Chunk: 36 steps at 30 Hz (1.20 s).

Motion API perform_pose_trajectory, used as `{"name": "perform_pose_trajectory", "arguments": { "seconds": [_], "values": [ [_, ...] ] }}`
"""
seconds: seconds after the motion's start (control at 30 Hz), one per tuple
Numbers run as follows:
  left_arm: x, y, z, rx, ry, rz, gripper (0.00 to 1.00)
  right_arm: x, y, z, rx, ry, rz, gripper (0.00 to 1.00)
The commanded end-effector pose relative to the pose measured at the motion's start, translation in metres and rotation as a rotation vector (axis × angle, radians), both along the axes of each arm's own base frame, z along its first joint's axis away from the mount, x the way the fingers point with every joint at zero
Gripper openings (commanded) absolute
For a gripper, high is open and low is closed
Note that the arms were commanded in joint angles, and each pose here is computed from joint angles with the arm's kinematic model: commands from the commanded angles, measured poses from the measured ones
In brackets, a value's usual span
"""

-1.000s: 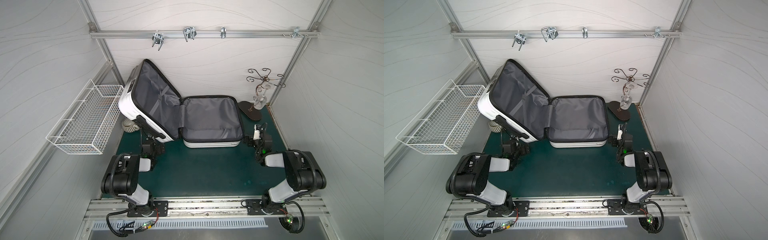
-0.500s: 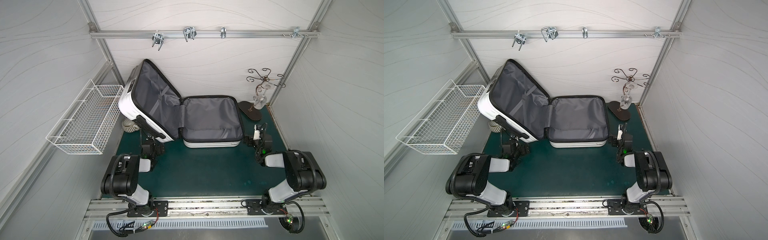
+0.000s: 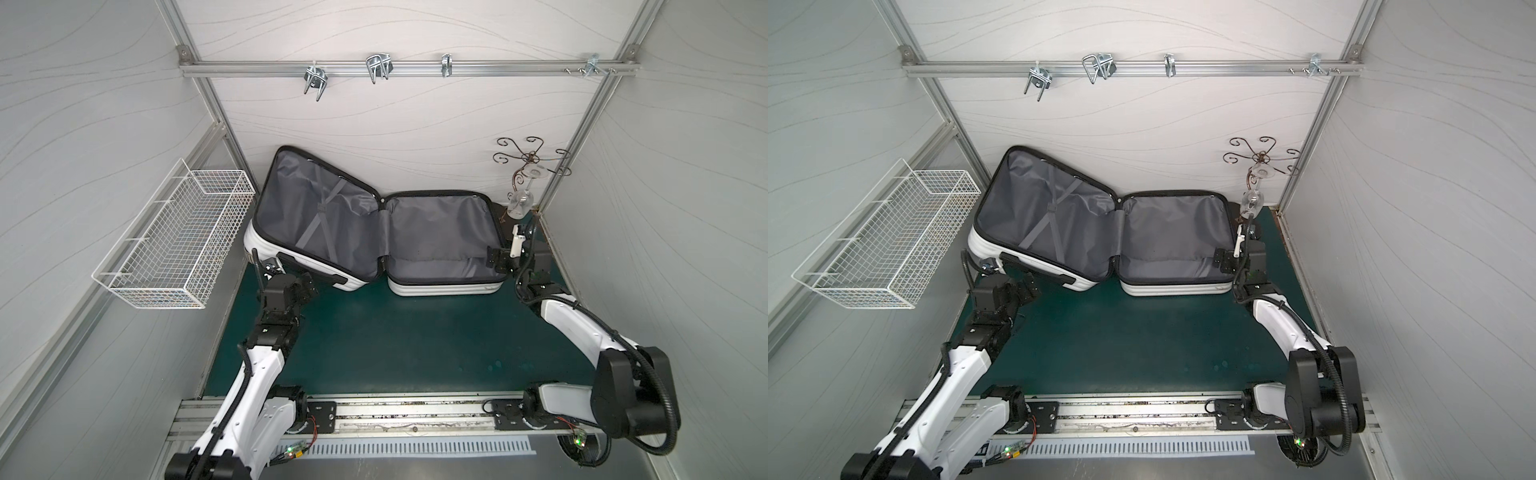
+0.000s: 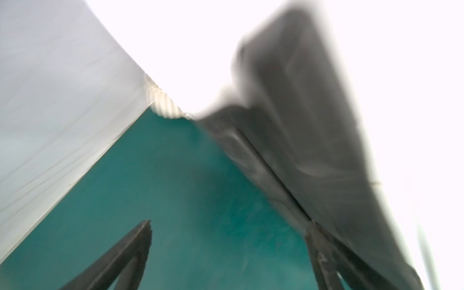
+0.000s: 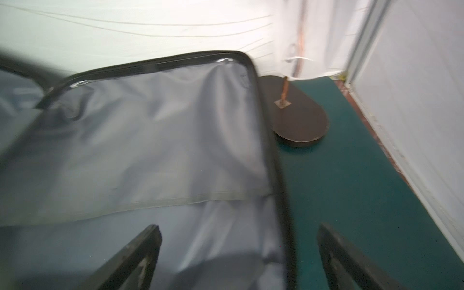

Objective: Close the suitcase zippers
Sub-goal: Close the suitcase at the center of the board.

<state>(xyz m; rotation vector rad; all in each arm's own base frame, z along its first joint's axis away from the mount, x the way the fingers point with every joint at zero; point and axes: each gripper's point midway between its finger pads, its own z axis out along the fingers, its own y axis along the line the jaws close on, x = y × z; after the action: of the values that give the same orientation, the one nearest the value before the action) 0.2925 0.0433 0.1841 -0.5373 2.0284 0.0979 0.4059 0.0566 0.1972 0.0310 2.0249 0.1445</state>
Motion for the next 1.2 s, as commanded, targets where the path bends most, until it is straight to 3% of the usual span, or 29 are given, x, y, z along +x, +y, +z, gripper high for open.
{"name": "perform_pose_trajectory", "arguments": {
  "seconds": [0.0, 0.13, 0.23, 0.4, 0.5, 0.67, 0.8, 1.0, 1.1, 1.17],
  "values": [
    [-0.016, -0.004, 0.059, -0.103, -0.070, 0.065, 0.98, -0.010, -0.005, -0.026, 0.040, 0.230, -0.020, 0.99],
    [-0.025, 0.000, 0.091, -0.196, -0.083, 0.150, 0.99, 0.000, -0.023, -0.038, 0.079, 0.399, -0.068, 0.96],
    [-0.028, 0.000, 0.090, -0.276, -0.045, 0.221, 0.99, 0.007, -0.027, -0.047, 0.065, 0.472, -0.058, 0.94],
    [-0.018, 0.002, 0.058, -0.339, 0.100, 0.342, 0.99, 0.020, -0.034, -0.068, -0.003, 0.570, -0.051, 0.87],
    [-0.017, 0.017, 0.042, -0.371, 0.193, 0.497, 0.99, 0.026, -0.034, -0.078, -0.006, 0.600, -0.031, 0.84],
    [-0.023, 0.033, 0.025, -0.389, 0.275, 0.715, 0.96, 0.033, -0.034, -0.093, -0.025, 0.649, -0.009, 0.82],
    [-0.013, 0.036, -0.003, -0.438, 0.340, 0.784, 0.94, 0.037, -0.032, -0.105, -0.032, 0.678, 0.003, 0.78],
    [0.015, 0.045, -0.014, -0.438, 0.348, 0.817, 0.85, 0.038, -0.032, -0.123, -0.045, 0.720, 0.016, 0.70],
    [0.025, 0.050, -0.017, -0.446, 0.348, 0.836, 0.73, 0.040, -0.031, -0.130, -0.048, 0.731, 0.028, 0.65],
    [0.032, 0.050, -0.018, -0.453, 0.351, 0.835, 0.60, 0.041, -0.031, -0.133, -0.051, 0.738, 0.033, 0.62]
  ]
}}
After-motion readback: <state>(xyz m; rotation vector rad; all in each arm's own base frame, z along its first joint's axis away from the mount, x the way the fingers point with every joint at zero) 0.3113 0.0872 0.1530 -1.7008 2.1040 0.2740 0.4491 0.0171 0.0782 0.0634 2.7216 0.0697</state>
